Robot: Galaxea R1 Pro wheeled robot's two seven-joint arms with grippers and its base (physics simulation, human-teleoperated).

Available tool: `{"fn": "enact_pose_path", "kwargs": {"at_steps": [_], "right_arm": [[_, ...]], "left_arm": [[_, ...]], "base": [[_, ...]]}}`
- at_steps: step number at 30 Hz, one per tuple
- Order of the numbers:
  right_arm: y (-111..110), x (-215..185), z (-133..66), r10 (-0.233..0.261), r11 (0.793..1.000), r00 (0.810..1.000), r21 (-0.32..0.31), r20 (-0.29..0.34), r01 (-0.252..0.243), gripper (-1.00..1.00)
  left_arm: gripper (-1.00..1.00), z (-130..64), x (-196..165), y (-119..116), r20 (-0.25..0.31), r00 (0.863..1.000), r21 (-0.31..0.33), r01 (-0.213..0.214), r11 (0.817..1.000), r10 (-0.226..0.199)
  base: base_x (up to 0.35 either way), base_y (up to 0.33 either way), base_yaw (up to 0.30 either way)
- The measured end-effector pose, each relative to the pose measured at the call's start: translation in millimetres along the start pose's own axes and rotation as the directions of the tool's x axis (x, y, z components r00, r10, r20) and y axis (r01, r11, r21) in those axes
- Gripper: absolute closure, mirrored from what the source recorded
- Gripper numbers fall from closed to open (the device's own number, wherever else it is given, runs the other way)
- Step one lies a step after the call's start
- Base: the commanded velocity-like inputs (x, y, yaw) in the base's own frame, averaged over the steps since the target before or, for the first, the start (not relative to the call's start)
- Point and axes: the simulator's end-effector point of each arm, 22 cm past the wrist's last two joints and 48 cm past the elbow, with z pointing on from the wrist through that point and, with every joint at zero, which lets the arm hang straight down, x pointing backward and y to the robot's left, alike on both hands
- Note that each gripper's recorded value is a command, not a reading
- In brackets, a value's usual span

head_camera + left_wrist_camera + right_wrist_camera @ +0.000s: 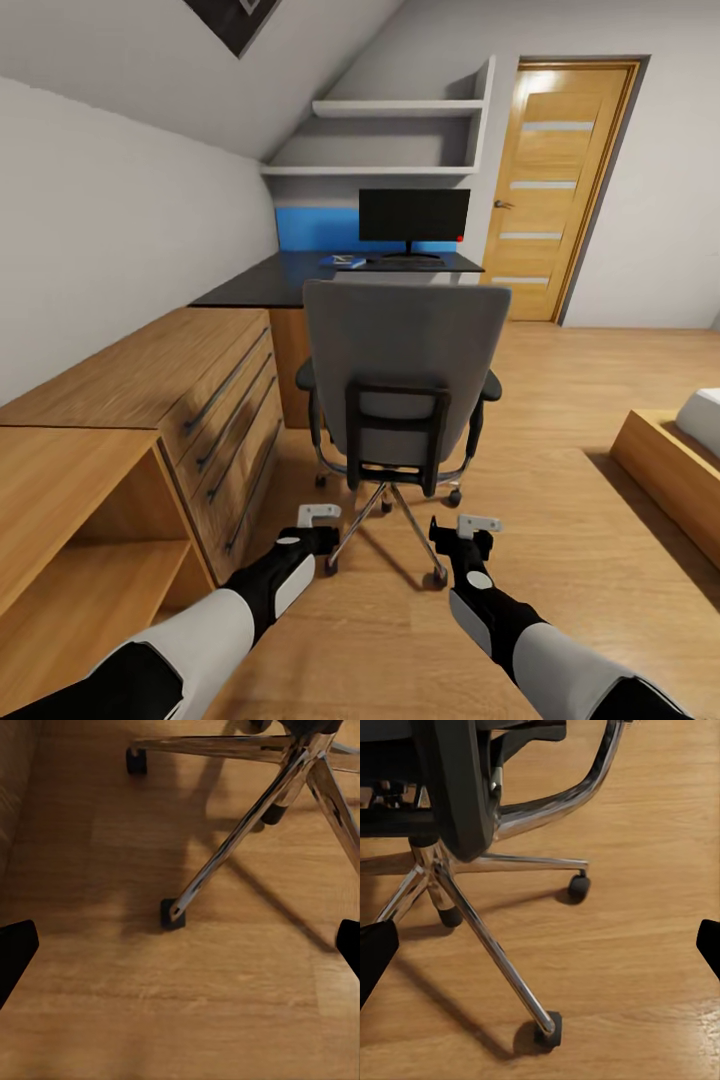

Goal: In the bedroom, organize the workspace by keeping the computer under the desk, ensuring the monitor is on the desk, placing the keyboard on the desk next to the monitor, placing the mouse on the desk next to the keyboard, moving the folder from the swivel chair onto the desk next to the mouse, stacking the notebook on top of the folder with the pen on top of the notebook, and positioning the swivel chair next to the desk.

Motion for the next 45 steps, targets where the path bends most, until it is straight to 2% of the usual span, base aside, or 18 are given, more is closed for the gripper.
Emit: {"fn": "enact_pose_path", "kwargs": {"at_steps": [8, 12, 17, 19, 20, 21, 25, 31, 45], "right_arm": [[-3.2, 14.1, 4.3, 0.002, 1.000, 1.000, 0.004, 0.011, -0.002, -1.00], [-2.2, 15.4, 5.8, 0.013, 1.000, 0.999, 0.002, 0.041, -0.013, -1.00], [9.4, -1.6, 7.1, 0.052, 0.999, 0.992, -0.022, 0.115, -0.050, -1.00], [18.2, -19.0, 5.8, 0.082, 0.996, 0.984, -0.032, 0.160, -0.078, -1.00], [12.1, -35.3, 6.1, 0.098, 0.995, 0.976, -0.015, 0.196, -0.096, -1.00], [9.3, -35.1, 6.8, 0.099, 0.995, 0.975, -0.009, 0.200, -0.099, -1.00], [8.6, -13.5, 4.0, 0.091, 0.996, 0.978, -0.007, 0.189, -0.091, -1.00], [10.1, 8.4, 5.2, 0.087, 0.996, 0.982, -0.007, 0.166, -0.087, -1.00], [11.5, 1.0, 1.2, 0.109, 0.994, 0.974, -0.013, 0.199, -0.108, -1.00]], "left_arm": [[-1.00, 5.6, -4.3, -10.1, 0.038, 0.999, 0.025, 0.012, 1.000, -0.013], [-1.00, 10.0, 2.9, -9.6, 0.043, 0.999, 0.025, 0.011, 1.000, -0.012], [-1.00, 15.5, 12.3, -9.1, 0.046, 0.999, 0.024, 0.008, 1.000, -0.009], [-1.00, 17.0, 13.6, -10.8, 0.049, 0.999, 0.028, 0.008, 1.000, -0.009], [-1.00, 14.2, -1.1, -18.2, 0.082, 0.996, 0.043, 0.016, 0.999, -0.020], [-1.00, 15.1, -0.4, -18.5, 0.084, 0.996, 0.044, 0.020, 0.999, -0.024], [-1.00, 20.6, 10.7, -16.2, 0.082, 0.996, 0.042, 0.021, 0.999, -0.025], [-1.00, 31.4, 32.5, -10.9, 0.046, 0.999, 0.031, 0.017, 0.999, -0.018], [-1.00, 32.6, 39.3, -8.2, 0.032, 0.999, 0.026, 0.013, 1.000, -0.014]], "base": [[0.000, 0.000, 0.000], [0.000, 0.000, 0.000], [0.000, 0.000, 0.000], [0.000, 0.000, 0.000], [0.000, 0.000, 0.000], [0.000, 0.000, 0.000], [0.000, 0.000, 0.000], [0.000, 0.000, 0.000], [0.000, 0.000, 0.000]]}}
